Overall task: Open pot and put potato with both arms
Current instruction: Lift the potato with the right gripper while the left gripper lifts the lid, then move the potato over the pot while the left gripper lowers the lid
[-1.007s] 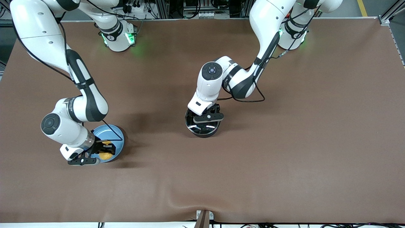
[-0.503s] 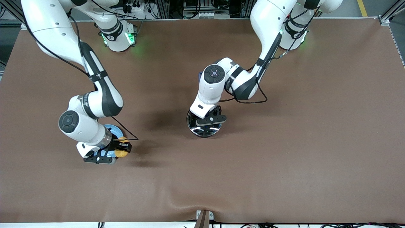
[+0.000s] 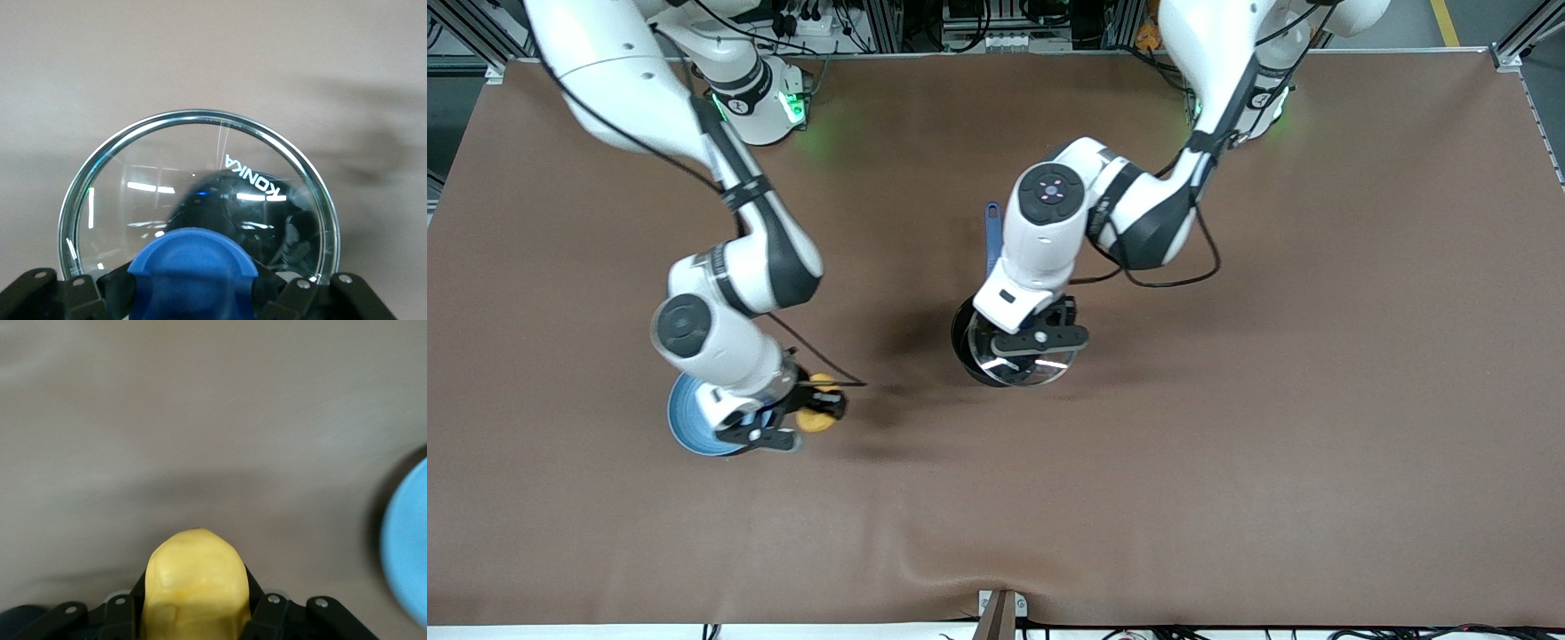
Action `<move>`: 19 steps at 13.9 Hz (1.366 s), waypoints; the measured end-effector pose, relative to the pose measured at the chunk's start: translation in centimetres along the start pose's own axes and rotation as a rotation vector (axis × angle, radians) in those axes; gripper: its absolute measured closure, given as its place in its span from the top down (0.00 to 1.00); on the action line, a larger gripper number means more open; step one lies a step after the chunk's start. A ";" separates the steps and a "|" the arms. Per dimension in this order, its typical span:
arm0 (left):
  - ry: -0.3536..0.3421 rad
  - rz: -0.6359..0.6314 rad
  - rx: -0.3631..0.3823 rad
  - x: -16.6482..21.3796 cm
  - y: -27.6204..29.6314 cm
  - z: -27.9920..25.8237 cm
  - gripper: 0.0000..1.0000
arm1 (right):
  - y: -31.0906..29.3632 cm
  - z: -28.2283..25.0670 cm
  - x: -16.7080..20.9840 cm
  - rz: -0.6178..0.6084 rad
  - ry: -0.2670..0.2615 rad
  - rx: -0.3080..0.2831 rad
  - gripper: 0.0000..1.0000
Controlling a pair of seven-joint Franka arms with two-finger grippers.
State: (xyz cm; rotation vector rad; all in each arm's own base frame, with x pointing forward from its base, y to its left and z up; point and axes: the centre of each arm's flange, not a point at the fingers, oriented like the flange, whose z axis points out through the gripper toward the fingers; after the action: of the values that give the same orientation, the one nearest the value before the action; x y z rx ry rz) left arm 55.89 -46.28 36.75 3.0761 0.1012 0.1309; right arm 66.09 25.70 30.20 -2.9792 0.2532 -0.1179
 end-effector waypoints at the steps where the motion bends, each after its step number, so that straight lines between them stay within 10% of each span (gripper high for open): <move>1: -0.010 0.015 0.011 0.6 -1.6 -0.2 0.45 | -2.4 -0.1 -1.3 0.010 -0.001 0.006 0.51; 8: -0.110 0.158 0.059 2.3 -18.5 0.1 0.45 | -14.9 -0.2 -10.7 0.003 -0.007 0.025 0.51; 13: -0.069 0.207 0.036 -0.8 -26.5 3.8 0.45 | -18.8 3.3 -15.3 -0.060 0.040 -0.053 0.51; 19: -0.009 0.225 0.033 -4.3 -30.6 9.8 0.45 | -20.4 9.5 -17.8 -0.097 0.049 -0.015 0.51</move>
State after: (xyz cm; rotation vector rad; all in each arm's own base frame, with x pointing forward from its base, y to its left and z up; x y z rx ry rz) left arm 50.51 -16.70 24.68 3.1112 -0.2463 0.1269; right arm 52.80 50.01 22.84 -3.0060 0.1162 -0.2014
